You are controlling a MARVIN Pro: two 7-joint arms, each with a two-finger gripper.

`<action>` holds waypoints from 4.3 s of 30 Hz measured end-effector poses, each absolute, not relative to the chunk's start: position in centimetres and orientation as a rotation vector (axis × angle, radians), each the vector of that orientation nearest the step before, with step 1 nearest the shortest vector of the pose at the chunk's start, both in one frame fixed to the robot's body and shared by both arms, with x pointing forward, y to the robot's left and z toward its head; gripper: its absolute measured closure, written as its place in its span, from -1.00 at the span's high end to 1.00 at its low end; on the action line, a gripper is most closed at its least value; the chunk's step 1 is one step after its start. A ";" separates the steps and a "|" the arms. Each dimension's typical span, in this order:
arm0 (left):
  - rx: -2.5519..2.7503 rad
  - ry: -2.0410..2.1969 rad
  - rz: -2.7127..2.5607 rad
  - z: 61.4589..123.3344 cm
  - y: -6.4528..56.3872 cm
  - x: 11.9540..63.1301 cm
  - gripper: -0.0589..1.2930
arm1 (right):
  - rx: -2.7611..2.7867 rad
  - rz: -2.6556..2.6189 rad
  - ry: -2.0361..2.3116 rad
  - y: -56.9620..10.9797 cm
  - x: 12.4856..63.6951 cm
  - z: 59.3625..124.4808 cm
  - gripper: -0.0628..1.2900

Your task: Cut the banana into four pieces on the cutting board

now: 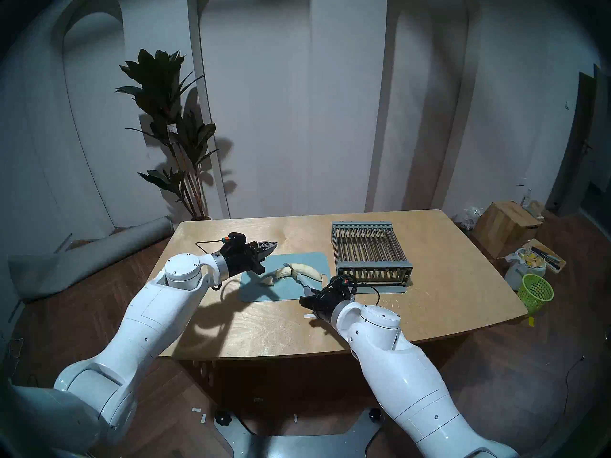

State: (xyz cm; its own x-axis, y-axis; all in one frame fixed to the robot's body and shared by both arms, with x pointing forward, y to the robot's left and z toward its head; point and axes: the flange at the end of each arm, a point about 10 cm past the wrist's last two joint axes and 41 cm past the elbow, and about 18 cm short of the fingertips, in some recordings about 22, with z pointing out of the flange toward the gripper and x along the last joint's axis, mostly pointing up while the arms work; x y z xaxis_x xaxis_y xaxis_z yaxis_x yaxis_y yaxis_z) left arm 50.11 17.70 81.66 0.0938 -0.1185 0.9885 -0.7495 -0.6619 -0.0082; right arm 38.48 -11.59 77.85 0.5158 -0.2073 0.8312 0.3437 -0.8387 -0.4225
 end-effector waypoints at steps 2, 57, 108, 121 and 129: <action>1.857 -0.827 1.615 81.9 17.7 50.1 -0.95 | -2.202 -1.361 -0.179 -11.2 38.2 78.4 -0.95; 1.727 -1.130 1.581 86.6 5.8 48.1 -0.95 | -2.262 -1.715 -0.295 -14.1 34.4 76.1 -0.95; 1.831 -1.390 1.378 76.9 6.9 49.5 -0.95 | -2.300 -1.649 -0.237 -13.4 37.3 74.3 -0.95; 1.849 -1.453 1.363 77.7 7.2 50.5 -0.95 | -2.288 -1.627 -0.238 -13.4 37.7 74.7 -0.95; 1.861 -1.470 1.363 78.0 7.8 50.8 -0.95 | -2.280 -1.609 -0.244 -13.2 38.1 75.1 -0.95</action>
State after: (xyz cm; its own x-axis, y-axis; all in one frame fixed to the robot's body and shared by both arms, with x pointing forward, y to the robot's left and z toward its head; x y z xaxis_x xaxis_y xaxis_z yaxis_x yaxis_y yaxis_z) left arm 50.84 7.75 77.99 -0.0303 -0.5049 0.8627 -0.8985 -0.3644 -0.2448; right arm 38.07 -13.19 75.06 0.3444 -0.0542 0.9373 0.3300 -0.9277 -0.1749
